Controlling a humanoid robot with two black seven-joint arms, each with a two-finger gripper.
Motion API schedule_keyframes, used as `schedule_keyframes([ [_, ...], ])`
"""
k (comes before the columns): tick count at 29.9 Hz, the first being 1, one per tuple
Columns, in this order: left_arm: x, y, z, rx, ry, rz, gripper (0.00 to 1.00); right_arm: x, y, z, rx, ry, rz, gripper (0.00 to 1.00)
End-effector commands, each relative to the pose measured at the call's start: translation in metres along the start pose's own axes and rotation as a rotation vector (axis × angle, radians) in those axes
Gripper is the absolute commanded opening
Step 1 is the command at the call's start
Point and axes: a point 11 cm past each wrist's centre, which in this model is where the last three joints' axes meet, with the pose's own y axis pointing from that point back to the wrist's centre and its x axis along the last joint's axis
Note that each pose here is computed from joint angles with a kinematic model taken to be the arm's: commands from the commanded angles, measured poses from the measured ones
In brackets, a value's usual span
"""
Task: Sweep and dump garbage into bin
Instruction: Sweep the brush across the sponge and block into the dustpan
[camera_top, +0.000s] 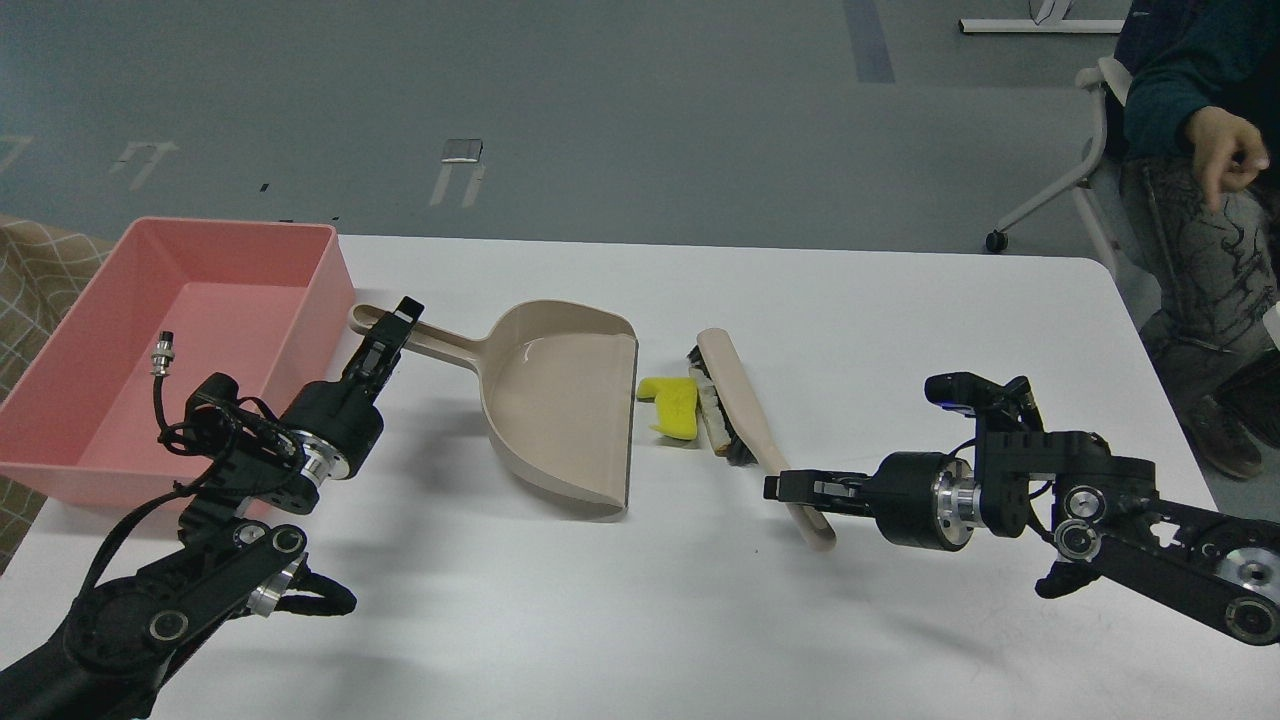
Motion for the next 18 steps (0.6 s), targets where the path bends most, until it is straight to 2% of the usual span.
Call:
schedule_keyframes([
  [1, -0.001, 0.001, -0.001, 0.001, 0.0, -0.002, 0.0, -0.002, -0.011, -0.01, 0.028, -0.01, -0.023, 0.04],
  [11, -0.007, 0.002, -0.002, 0.004, 0.014, -0.005, 0.0, -0.005, -0.05, -0.046, 0.124, -0.033, -0.053, 0.04],
  [18, -0.008, 0.002, -0.002, 0.007, 0.02, -0.004, 0.0, 0.0, -0.063, -0.068, 0.166, -0.024, -0.048, 0.04],
])
